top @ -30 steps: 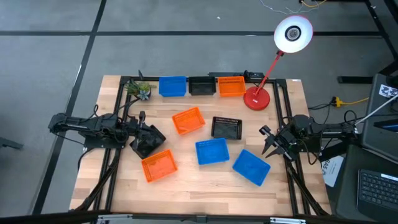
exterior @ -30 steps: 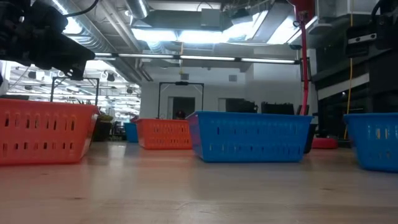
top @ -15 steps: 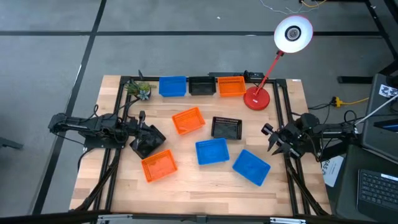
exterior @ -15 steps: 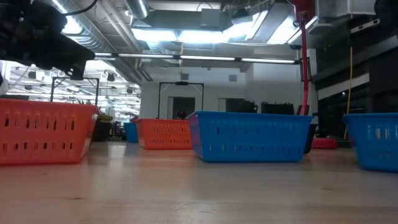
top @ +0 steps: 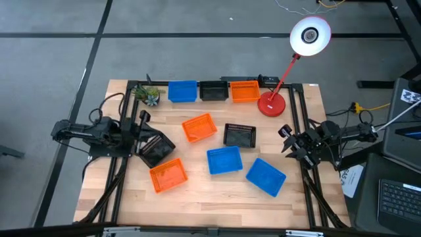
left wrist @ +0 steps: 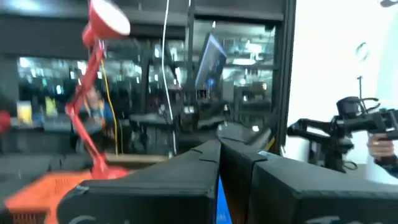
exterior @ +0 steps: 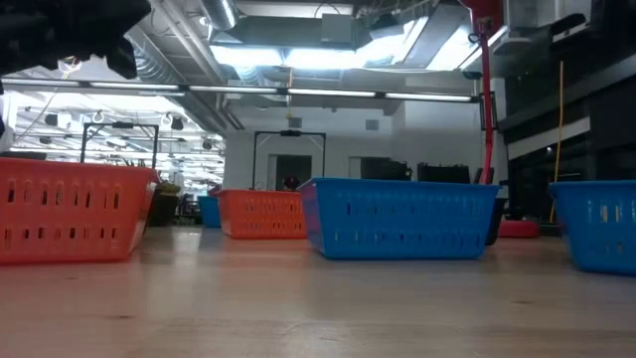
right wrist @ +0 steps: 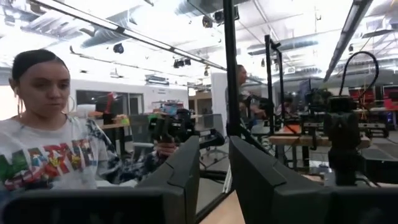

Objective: Stack baskets by color
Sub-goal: Stack the middle orange bin on top of the top orange bin

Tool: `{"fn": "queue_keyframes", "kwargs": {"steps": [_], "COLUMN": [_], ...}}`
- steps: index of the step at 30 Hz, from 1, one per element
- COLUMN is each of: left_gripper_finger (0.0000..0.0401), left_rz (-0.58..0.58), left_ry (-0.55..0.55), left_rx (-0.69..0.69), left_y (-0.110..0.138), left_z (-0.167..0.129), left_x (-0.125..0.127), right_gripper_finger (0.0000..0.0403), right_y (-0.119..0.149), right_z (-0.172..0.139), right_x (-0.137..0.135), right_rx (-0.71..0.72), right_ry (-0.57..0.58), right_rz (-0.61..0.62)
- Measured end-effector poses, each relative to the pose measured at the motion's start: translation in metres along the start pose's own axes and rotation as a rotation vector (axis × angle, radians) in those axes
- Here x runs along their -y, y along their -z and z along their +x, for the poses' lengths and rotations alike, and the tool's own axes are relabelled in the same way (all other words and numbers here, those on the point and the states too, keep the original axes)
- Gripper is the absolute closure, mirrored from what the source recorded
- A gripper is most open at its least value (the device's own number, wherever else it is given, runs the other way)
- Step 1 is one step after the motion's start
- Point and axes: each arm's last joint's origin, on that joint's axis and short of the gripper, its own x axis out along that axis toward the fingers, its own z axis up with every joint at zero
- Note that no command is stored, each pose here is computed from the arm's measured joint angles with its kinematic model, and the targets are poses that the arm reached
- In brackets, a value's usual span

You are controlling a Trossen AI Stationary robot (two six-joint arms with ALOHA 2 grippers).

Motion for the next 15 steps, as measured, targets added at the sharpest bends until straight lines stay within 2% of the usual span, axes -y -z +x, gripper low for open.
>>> {"fn": "queue_keyframes", "kwargs": {"steps": [4,8,12,15], "left_gripper_finger": [0.0400,0.0400,0.0400,0.0400], "left_rz": [0.027,0.032,-0.090,-0.149], "left_ry": [0.000,-0.013,-0.159,-0.217], "left_rx": [0.015,-0.046,-0.078,-0.204], "left_y": [-0.001,0.004,0.005,0.008], "left_z": [0.000,0.000,0.001,0.006], "left_x": [0.000,0.000,-0.004,-0.005], "right_gripper_finger": [0.0315,0.0315,0.0315,0.0315], "right_y": [-0.008,-0.007,-0.001,-0.001], "right_z": [0.005,0.010,0.013,0.014], "right_x": [-0.003,-0.002,0.001,0.004], "right_rx": [0.099,0.104,0.064,0.067], "right_ry": [-0.003,0.049,0.117,0.215], "right_rz": [-0.002,-0.057,-0.102,-0.096]}}
